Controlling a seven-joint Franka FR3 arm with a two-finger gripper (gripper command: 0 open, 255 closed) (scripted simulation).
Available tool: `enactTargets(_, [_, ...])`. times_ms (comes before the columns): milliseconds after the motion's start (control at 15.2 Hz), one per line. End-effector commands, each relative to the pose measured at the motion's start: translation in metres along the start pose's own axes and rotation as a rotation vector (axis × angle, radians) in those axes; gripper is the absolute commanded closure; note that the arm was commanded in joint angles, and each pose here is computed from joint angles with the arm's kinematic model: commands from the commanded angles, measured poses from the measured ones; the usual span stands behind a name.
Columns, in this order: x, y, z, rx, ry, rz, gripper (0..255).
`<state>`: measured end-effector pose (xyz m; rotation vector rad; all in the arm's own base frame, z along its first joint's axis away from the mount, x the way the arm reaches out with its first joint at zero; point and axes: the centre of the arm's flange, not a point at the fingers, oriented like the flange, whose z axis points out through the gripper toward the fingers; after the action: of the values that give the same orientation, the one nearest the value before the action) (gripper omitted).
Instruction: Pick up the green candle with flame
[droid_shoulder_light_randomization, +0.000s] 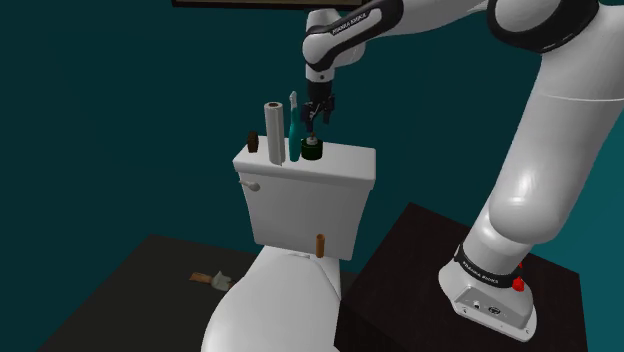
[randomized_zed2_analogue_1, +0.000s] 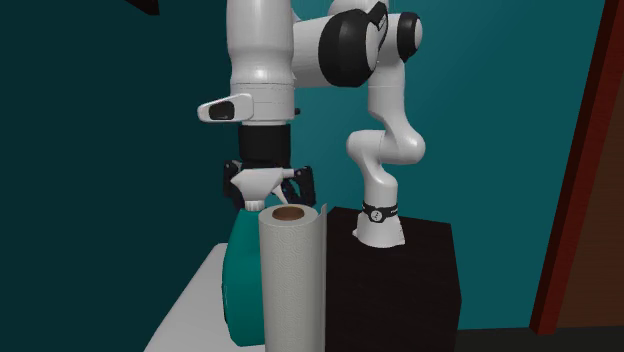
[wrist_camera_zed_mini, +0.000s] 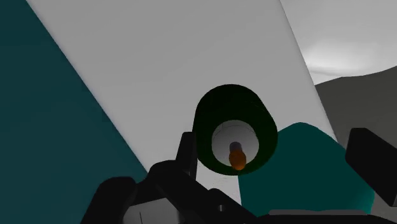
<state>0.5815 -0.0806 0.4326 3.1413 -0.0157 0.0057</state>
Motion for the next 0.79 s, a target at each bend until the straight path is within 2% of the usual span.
enactTargets(0, [0.021,0.007,0.013,-0.005,-0.004,-0.004,0])
enactTargets(132, [0.035,0.013,0.020,-0.007,-0.005,-0.006,0])
enactTargets(594, [0.034,0.013,0.060,-0.007,-0.005,-0.006,0])
enactTargets(726, [0.034,0.013,0.060,-0.007,-0.005,-0.006,0])
